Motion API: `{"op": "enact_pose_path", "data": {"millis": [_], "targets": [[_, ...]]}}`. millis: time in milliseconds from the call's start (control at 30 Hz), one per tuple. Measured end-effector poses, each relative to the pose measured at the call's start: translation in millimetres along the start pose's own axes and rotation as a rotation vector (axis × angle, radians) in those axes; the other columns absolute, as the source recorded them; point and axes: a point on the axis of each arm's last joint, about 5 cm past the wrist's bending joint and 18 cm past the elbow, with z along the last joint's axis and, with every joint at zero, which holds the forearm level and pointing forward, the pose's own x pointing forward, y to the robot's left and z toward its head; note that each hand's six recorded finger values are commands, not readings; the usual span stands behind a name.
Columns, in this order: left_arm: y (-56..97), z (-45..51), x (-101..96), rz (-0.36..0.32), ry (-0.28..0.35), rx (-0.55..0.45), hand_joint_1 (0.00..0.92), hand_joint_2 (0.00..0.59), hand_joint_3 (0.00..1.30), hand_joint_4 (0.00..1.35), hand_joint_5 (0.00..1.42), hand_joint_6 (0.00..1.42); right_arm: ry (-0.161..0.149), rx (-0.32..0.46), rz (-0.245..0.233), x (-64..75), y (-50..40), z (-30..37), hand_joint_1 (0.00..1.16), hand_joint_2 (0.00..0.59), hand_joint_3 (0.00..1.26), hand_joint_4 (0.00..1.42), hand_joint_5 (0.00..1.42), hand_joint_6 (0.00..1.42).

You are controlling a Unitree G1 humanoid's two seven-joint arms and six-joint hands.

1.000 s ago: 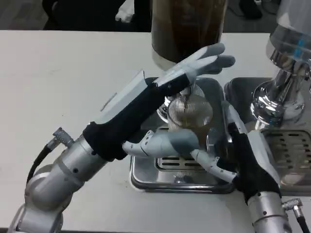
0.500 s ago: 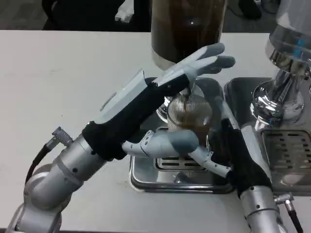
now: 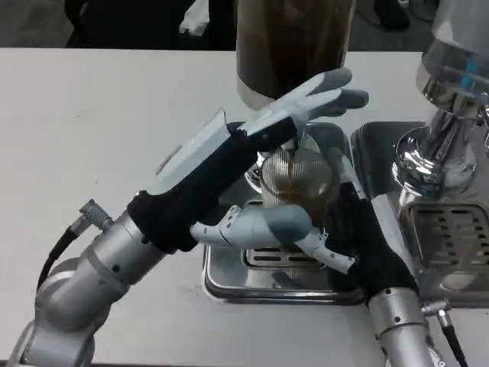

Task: Grasp the cup under the faucet to collect the drink, then remove the cup.

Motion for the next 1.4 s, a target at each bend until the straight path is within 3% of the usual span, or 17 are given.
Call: {"op": "enact_pose_path", "data": {"millis": [467,833,1400], "targets": [[-0.8,1.9,-2.8,0.01,0.008,-0.002,0.0,0.122,0.17,0.0,0.16,0.09,-0.024,0.04,0.02,2.8,7.6,0.7,0.66,0.21,0.0,0.0,0.0,0.0],[-0.3,2.8,-4.0,0.017,0.013,0.002,0.0,0.122,0.17,0.0,0.16,0.09,-0.023,0.045,0.021,6.1,12.7,4.2,0.79,0.192,0.0,0.0,0.0,0.03],[3.9,4.5,-5.9,0.044,0.026,0.024,0.0,0.122,0.18,0.0,0.17,0.09,-0.034,0.068,0.023,13.0,17.8,7.6,0.81,0.18,0.0,0.0,0.0,0.11]]}}
